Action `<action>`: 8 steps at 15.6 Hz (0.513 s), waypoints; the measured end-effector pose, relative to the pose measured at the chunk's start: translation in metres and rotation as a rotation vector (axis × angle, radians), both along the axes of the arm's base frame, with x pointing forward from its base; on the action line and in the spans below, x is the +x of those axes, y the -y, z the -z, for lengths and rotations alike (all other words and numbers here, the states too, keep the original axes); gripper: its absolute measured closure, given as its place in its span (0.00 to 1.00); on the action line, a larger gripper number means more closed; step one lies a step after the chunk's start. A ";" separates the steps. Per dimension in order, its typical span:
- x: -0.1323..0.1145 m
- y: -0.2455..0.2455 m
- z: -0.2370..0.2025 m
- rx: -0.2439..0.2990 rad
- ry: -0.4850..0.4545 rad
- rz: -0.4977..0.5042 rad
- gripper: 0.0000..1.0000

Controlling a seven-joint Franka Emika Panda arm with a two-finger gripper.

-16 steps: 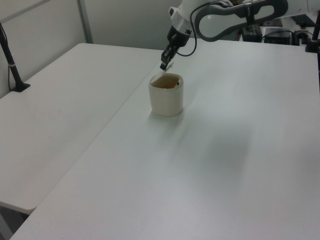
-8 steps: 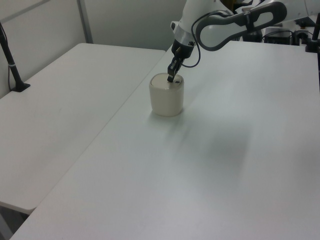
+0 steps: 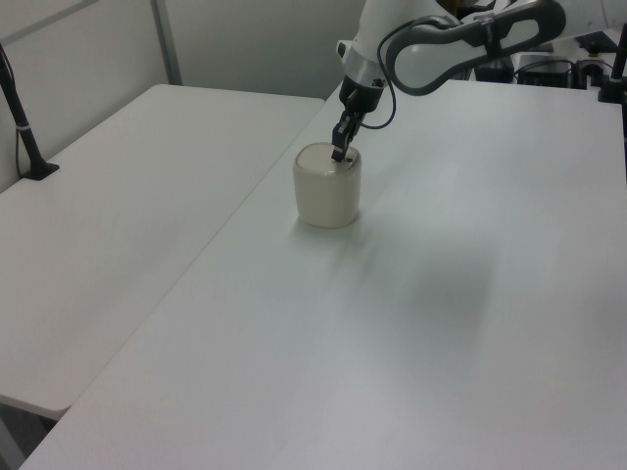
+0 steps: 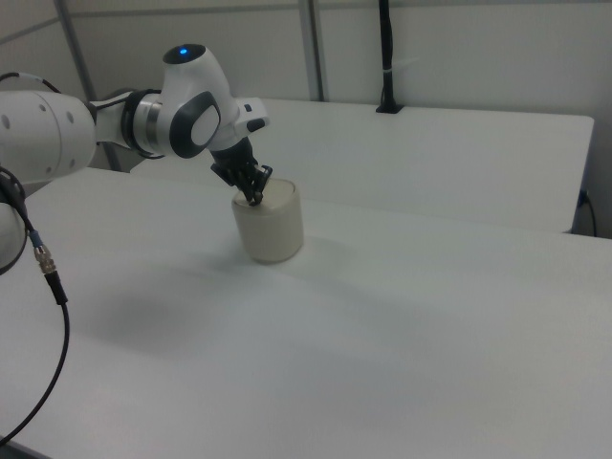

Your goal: Close the trash bin

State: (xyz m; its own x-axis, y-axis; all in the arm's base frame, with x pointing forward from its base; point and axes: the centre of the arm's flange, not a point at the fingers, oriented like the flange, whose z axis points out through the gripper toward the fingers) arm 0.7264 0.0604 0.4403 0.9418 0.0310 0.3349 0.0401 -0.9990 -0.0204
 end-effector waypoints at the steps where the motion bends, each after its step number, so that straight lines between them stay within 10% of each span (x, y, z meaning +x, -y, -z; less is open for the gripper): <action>1: -0.007 0.002 -0.004 0.000 -0.023 0.002 0.74; 8: -0.095 0.037 -0.074 -0.007 -0.256 0.031 0.03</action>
State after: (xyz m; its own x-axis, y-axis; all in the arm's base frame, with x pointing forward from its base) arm 0.6314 0.0234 0.5139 0.9963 0.0019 0.0858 0.0036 -0.9998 -0.0194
